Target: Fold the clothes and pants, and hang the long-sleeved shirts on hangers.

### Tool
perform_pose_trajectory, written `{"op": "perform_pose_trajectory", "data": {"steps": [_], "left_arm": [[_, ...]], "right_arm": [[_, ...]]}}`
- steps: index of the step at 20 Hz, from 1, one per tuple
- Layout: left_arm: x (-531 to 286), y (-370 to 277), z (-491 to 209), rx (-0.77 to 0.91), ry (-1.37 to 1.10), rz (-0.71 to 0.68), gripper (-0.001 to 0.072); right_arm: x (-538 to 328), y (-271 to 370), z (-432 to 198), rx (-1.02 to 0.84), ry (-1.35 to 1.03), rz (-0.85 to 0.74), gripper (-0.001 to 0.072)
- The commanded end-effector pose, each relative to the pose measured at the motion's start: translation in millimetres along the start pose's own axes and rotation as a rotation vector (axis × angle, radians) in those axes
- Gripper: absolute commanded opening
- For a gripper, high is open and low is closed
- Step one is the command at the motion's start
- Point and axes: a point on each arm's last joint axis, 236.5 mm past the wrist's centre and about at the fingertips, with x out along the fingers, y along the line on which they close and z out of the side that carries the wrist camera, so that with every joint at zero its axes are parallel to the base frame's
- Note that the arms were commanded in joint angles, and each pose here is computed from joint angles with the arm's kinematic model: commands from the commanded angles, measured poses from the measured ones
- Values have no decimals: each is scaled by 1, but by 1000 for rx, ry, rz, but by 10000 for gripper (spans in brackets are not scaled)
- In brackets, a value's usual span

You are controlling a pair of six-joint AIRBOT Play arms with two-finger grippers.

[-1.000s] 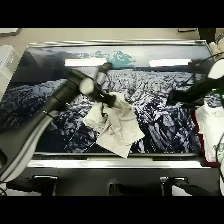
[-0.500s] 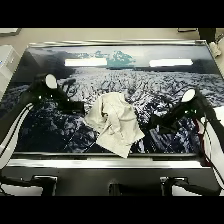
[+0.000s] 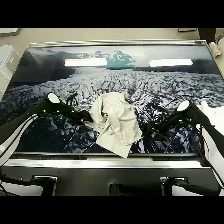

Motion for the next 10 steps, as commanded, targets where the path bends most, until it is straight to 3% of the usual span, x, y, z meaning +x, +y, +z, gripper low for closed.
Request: {"op": "perform_pose_trajectory", "data": {"steps": [1,2,3,10], "left_arm": [[15,-2,12,8,-59,-11,471],[16,-3,13,8,-64,-10,190],[15,-3,13,9,-65,-10,33],[-2,-17,15,42,-103,-22,26]], "right_arm": [[4,5,3,0,-8,34,715],[6,4,5,6,-14,32,714],[8,3,7,16,-15,34,713],[27,18,28,99,-24,164,696]]}}
